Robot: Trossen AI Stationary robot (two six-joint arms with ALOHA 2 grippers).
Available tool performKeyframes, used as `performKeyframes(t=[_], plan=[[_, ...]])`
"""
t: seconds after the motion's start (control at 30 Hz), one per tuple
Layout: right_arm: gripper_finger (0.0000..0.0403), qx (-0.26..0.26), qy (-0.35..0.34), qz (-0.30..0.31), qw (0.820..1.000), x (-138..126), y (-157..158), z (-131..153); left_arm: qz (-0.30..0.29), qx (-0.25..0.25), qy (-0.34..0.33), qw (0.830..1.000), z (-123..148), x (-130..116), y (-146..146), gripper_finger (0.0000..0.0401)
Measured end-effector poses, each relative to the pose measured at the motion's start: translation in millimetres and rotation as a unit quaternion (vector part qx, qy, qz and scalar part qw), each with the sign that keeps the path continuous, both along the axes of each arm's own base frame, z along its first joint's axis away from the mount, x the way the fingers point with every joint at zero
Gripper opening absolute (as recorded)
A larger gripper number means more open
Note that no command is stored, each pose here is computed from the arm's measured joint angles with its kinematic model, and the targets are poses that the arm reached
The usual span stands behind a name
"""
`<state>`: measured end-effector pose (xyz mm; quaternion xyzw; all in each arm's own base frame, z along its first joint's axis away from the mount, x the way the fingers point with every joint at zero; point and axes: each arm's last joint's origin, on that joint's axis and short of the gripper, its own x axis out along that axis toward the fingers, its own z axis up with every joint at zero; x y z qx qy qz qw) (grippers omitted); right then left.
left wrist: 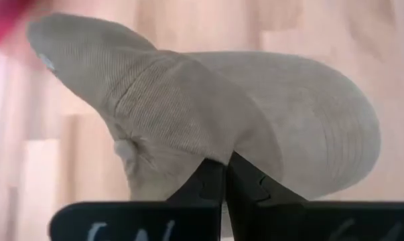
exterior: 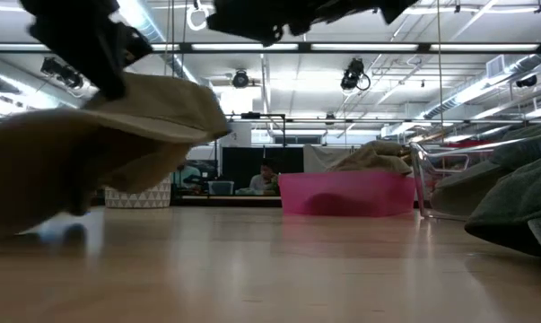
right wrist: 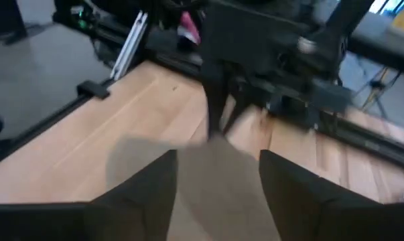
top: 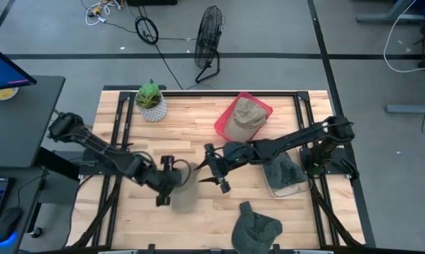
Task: Pick & Place hat
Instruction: Put the brown cap into the red bin
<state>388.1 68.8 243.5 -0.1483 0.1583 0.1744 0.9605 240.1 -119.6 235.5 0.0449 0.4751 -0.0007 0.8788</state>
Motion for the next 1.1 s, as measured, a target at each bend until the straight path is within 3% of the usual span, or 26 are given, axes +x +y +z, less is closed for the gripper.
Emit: performKeyframes(t=[0.2,0.33,0.53,0.73,0.97,1.1], plan=[[0.0259,-0.037,-0.026,0.006,0.999,21,0,-34,-0.011,0.022,-0.053,0.998,6,19,18,0.0007],[0.027,-0.059,-0.001,-0.042,0.997,25,-9,-49,-0.037,0.04,-0.073,0.996,9,23,20,0.0005],[0.0262,-0.021,0.066,-0.079,0.995,22,-18,-59,-0.057,0.057,-0.071,0.994,8,23,19,0.001],[0.0193,0.005,0.074,-0.078,0.994,22,-18,-59,-0.047,0.057,-0.071,0.995,9,25,24,0.0008],[0.0028,0.012,0.085,-0.075,0.993,21,-17,-61,0.008,0.028,-0.075,0.997,9,28,33,0.0027],[0.0025,0.037,0.091,-0.087,0.991,21,-17,-61,0.039,0.012,-0.076,0.996,9,30,37,0.0046]])
